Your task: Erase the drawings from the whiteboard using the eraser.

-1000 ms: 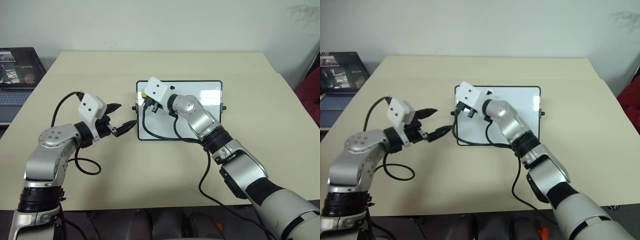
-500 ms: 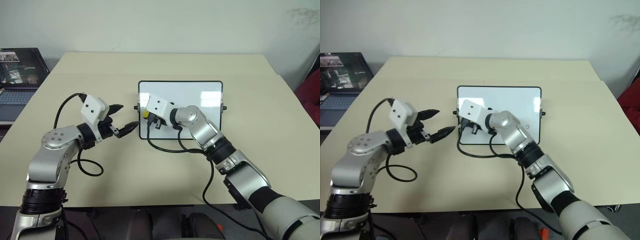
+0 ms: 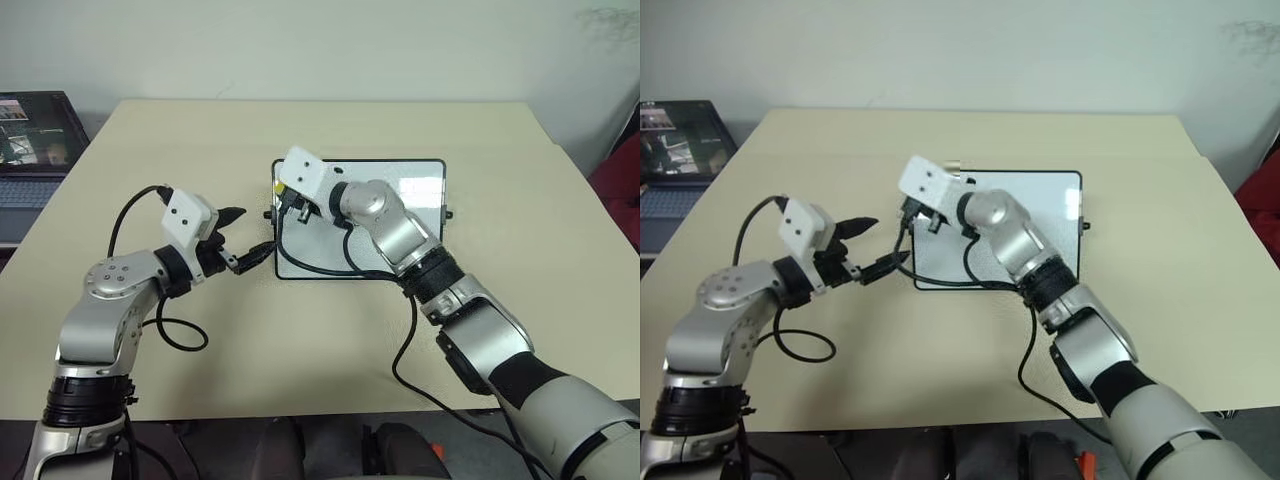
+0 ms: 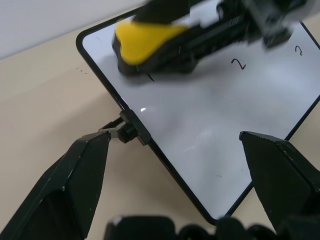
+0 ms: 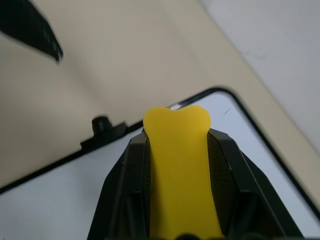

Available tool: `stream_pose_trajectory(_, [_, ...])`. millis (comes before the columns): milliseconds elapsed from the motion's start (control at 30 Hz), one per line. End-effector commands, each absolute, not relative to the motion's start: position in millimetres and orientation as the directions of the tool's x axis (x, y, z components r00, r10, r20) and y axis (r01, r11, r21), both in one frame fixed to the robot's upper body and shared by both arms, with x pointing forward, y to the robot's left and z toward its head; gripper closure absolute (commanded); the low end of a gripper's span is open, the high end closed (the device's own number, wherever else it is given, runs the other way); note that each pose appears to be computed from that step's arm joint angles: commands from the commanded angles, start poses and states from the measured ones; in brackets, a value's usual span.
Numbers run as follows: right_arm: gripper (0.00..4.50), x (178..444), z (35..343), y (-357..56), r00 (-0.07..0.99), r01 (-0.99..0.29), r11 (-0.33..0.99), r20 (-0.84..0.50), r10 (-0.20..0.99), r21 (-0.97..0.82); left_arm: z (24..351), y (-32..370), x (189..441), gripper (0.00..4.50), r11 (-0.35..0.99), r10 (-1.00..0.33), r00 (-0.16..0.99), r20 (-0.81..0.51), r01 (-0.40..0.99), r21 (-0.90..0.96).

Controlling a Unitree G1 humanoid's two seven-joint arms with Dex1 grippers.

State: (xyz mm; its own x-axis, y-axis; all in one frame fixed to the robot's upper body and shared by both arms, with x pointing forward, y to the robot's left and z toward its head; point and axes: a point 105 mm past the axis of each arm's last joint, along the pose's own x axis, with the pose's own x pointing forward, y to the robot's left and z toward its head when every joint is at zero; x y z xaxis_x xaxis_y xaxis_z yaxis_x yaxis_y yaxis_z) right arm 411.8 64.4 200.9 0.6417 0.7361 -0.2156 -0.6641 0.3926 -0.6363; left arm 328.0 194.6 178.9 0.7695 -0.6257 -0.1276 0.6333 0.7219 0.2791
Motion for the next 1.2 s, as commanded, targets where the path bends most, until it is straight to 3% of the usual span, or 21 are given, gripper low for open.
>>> stream_pose_trajectory(33, [3.28, 421.2, 205.1, 65.8, 0.670, -0.626, 0.402, -0.197, 0.716, -0.668, 188.5, 190.8, 328.5, 0.00, 0.716, -0.634, 0.768, -0.090, 0.626, 0.309])
stream_pose_trajectory(400, [3.29, 435.9, 169.8, 34.9, 0.695, -0.665, 0.427, -0.297, 0.655, -0.613, 188.4, 185.2, 327.8, 0.00, 0.708, -0.647, 0.758, -0.082, 0.637, 0.306])
stream_pose_trajectory(567, [3.29, 430.1, 126.9, 17.2, 0.655, -0.734, 0.395, -0.422, 0.626, -0.553, 189.3, 184.0, 327.9, 0.00, 0.705, -0.651, 0.755, -0.078, 0.640, 0.307])
stream_pose_trajectory(767, [3.29, 419.3, 110.4, 18.1, 0.605, -0.781, 0.368, -0.465, 0.647, -0.504, 188.6, 184.4, 328.3, 0.00, 0.704, -0.651, 0.755, -0.081, 0.640, 0.309])
stream_pose_trajectory(1033, [3.29, 407.0, 203.5, 48.0, 0.598, -0.723, 0.399, -0.222, 0.770, -0.564, 187.1, 183.5, 328.1, 0.00, 0.702, -0.652, 0.753, -0.083, 0.642, 0.307])
stream_pose_trajectory(1200, [3.30, 415.1, 222.0, 45.2, 0.650, -0.659, 0.442, -0.165, 0.742, -0.608, 187.0, 183.0, 328.6, 0.00, 0.703, -0.652, 0.754, -0.082, 0.642, 0.306])
